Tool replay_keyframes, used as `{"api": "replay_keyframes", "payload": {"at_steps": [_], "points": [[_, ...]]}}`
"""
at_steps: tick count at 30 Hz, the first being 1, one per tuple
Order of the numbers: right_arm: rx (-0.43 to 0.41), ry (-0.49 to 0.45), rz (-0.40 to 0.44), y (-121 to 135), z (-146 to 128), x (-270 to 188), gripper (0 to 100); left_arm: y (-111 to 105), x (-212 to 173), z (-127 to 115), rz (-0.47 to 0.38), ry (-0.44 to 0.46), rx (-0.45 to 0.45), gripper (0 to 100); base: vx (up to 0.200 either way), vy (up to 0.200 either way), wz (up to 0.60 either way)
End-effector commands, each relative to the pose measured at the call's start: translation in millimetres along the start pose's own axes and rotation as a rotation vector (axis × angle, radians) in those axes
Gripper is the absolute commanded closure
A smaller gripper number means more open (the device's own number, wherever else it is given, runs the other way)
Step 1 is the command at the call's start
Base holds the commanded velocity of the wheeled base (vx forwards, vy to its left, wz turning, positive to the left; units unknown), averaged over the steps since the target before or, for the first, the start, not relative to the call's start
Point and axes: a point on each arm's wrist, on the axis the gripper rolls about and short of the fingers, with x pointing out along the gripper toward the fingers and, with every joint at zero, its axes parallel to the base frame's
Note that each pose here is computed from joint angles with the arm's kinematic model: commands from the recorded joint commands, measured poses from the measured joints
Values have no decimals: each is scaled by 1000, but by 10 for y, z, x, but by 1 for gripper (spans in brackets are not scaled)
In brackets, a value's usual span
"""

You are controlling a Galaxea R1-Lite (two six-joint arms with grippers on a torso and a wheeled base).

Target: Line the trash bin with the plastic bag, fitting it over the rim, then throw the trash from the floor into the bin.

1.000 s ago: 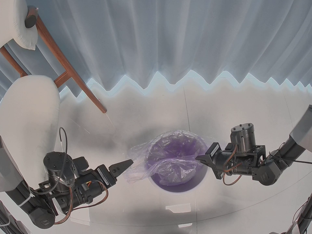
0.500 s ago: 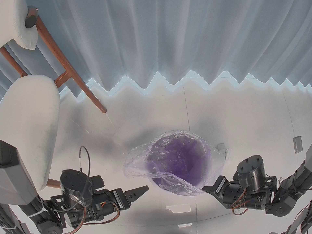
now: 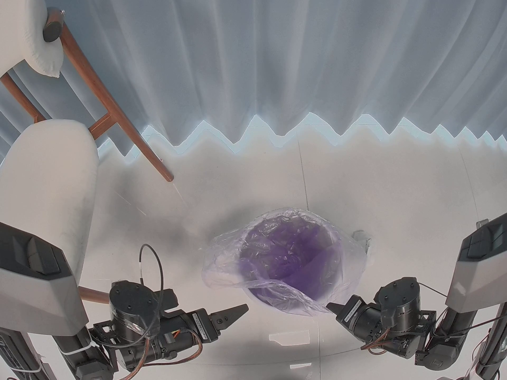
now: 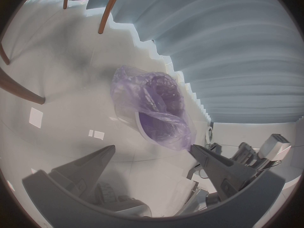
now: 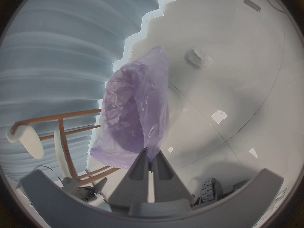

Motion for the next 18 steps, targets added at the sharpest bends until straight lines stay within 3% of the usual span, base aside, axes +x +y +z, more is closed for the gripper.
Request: {"api": "replay_keyframes", "payload": {"at_steps": [1,4,10,14,18], "points": [[-44,14,-83,-201,-67,99,100,78,39,34,-17,4,-10,0,-200,0,0],[-47,1,-59,-158,-44,133,100,54,50,61,-38,-19,-4,0,-200,0,0],[-51,-120,103,128,285,530,100,-17,83,187,-91,-80,-2,0,0,0,0],[-69,-142,200,288,468,680,100,-51,107,291,-116,-121,-6,0,0,0,0],[-112,-126,203,267,471,785,100,-79,199,408,-144,-143,-7,0,0,0,0]]}}
